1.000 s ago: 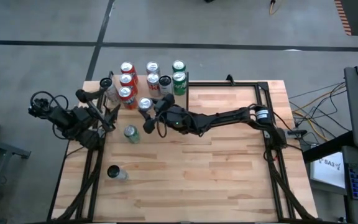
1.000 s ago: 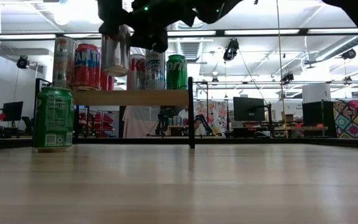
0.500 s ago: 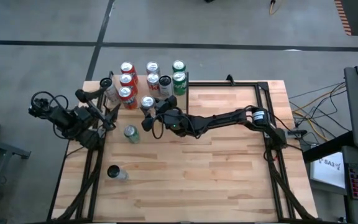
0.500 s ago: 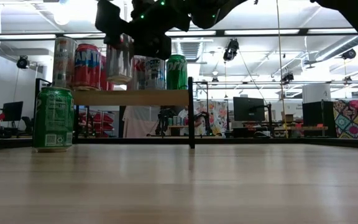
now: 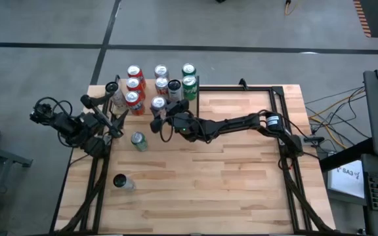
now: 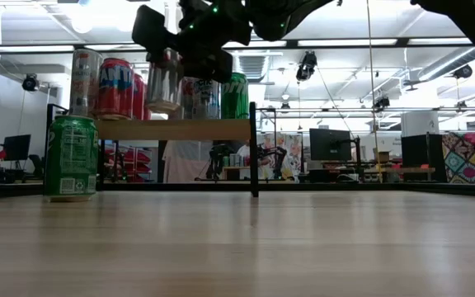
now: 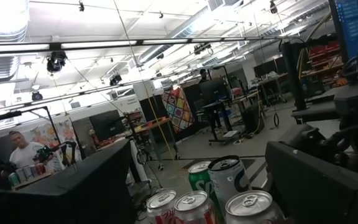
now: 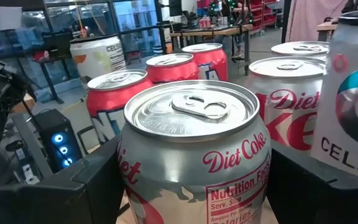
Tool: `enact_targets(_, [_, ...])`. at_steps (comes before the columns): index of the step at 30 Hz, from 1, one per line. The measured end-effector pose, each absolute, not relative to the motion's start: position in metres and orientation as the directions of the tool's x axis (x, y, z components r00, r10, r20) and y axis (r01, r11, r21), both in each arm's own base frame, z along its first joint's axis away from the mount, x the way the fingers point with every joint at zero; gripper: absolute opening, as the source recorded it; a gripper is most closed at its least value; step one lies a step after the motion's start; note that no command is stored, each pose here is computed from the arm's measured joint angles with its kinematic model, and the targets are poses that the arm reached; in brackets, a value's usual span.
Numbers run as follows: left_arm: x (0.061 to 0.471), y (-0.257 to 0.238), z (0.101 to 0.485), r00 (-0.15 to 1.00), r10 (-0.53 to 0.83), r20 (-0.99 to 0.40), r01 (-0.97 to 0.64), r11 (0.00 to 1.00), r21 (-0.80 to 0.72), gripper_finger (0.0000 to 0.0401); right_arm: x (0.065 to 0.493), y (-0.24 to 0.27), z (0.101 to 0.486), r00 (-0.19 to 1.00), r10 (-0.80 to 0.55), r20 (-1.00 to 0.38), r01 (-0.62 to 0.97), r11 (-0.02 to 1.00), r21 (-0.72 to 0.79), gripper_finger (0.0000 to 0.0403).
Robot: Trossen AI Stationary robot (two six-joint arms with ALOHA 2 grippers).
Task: Place canned beverage on shelf
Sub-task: Put the silver soda can aligned with the other silver soda cans on the shelf
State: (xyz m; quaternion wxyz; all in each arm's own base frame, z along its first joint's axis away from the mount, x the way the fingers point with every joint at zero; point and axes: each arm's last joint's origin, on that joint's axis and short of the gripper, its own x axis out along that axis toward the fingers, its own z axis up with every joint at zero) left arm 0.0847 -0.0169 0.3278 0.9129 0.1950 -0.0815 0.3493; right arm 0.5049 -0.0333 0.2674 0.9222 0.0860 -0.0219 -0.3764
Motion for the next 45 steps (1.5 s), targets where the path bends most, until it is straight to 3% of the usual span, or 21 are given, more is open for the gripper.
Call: enact_targets(45, [0.085, -0.017, 0.327, 0.743, 0.606, 0.283, -0.669, 0.679, 0.302, 0.0357, 0.507, -0.045, 0.252, 0.649, -0.760, -0.041, 0.756, 0.637, 0.149, 0.0293])
